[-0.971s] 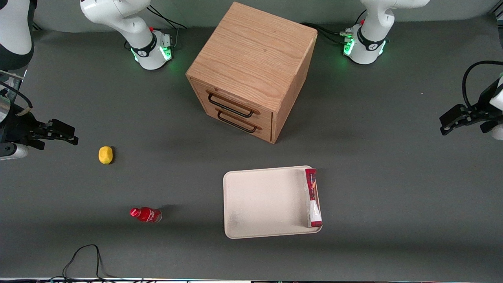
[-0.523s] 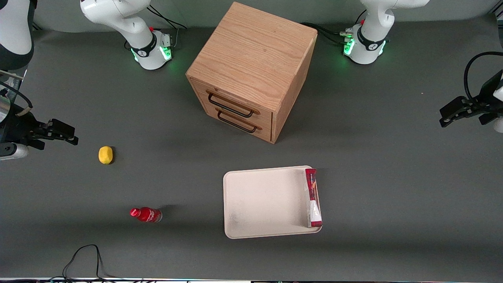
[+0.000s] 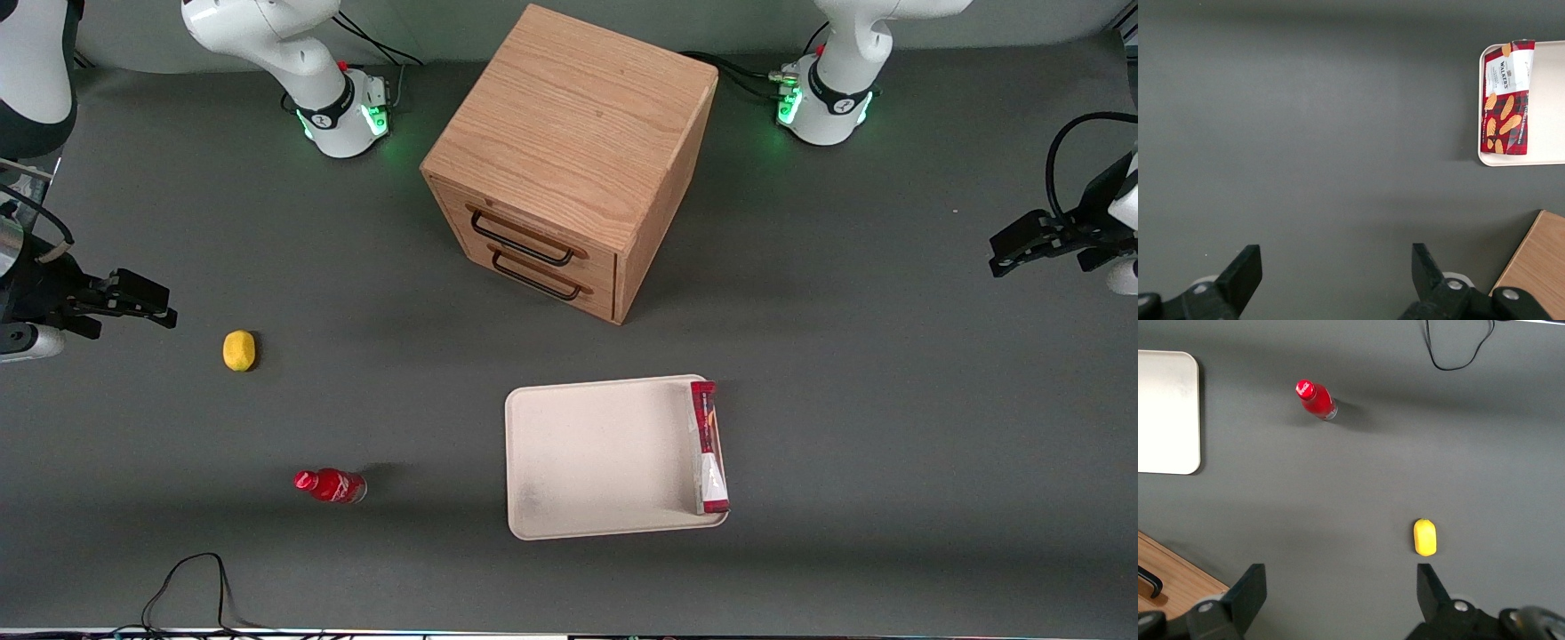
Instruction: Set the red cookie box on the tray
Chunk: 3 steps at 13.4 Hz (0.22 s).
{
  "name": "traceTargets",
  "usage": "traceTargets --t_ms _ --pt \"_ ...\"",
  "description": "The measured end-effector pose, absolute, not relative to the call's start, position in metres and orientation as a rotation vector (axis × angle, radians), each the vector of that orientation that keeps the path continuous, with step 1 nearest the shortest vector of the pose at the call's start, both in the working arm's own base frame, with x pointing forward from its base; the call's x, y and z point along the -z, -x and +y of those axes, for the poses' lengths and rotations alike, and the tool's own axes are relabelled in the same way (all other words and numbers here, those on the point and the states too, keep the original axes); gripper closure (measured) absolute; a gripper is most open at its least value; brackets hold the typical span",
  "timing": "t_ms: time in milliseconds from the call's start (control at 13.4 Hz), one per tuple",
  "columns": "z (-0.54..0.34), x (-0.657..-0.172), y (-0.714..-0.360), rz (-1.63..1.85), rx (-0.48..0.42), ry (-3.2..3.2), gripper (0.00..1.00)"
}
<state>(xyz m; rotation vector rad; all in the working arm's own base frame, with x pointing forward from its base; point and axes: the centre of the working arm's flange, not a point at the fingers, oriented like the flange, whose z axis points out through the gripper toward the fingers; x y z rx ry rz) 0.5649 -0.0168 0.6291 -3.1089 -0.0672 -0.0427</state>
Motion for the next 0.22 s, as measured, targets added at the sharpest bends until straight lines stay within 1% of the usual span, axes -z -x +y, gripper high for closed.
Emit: traceTargets --t_ms 224 --pt "-0.0164 -0.6298 -0.5646 -0.069 0.043 3.109 0.00"
